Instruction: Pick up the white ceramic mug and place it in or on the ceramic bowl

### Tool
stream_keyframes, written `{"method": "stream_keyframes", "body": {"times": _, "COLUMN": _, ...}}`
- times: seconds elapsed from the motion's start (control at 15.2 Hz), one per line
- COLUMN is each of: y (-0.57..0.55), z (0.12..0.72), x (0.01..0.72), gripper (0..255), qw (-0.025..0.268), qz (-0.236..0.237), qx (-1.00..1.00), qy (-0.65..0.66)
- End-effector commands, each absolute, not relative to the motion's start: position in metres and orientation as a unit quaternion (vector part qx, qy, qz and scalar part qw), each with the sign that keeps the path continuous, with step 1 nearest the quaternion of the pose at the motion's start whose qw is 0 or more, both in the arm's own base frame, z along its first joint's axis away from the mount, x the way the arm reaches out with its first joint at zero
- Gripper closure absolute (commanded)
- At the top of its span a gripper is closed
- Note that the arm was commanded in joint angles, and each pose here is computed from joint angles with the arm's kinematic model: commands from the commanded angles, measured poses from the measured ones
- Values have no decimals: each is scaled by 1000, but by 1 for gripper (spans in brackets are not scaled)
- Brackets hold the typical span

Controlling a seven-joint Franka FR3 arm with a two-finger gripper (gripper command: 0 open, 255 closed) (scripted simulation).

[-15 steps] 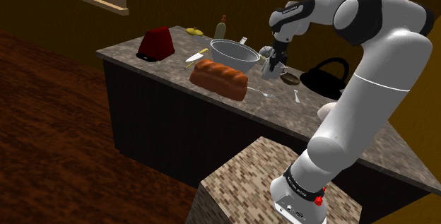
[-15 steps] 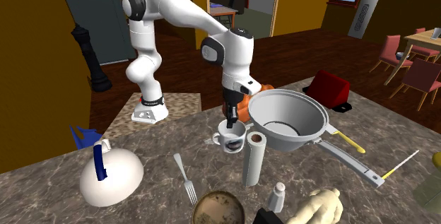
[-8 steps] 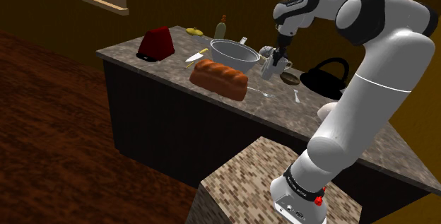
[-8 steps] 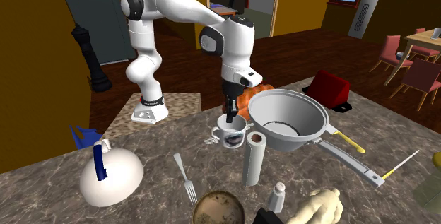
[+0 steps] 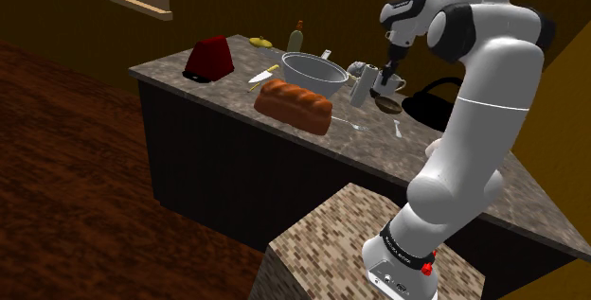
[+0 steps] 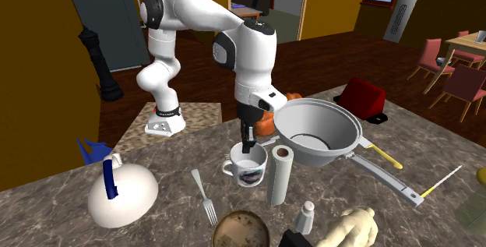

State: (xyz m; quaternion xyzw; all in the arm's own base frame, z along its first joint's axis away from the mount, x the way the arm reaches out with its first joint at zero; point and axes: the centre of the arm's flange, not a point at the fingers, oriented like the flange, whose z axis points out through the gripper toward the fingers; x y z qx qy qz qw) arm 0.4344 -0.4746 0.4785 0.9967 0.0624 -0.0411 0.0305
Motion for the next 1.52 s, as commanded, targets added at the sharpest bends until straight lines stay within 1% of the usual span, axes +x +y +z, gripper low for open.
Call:
{"method": "stream_keyframes", "body": {"times": 0.0, "y": -503, "z": 480, "x": 428, "gripper": 255, "qw": 30, "qz": -41, "qx": 997, "qy": 64}}
{"method": "stream_keyframes", "body": {"times": 0.59, "y": -618, "z": 491, "x": 401, "gripper": 255, "qw": 30, "qz": -41, "qx": 997, "qy": 64}}
{"method": "stream_keyframes", "body": {"times": 1.45, "y": -622, "z": 428, "x": 401, "gripper": 255, "qw": 30, "qz": -41, "qx": 997, "qy": 64}}
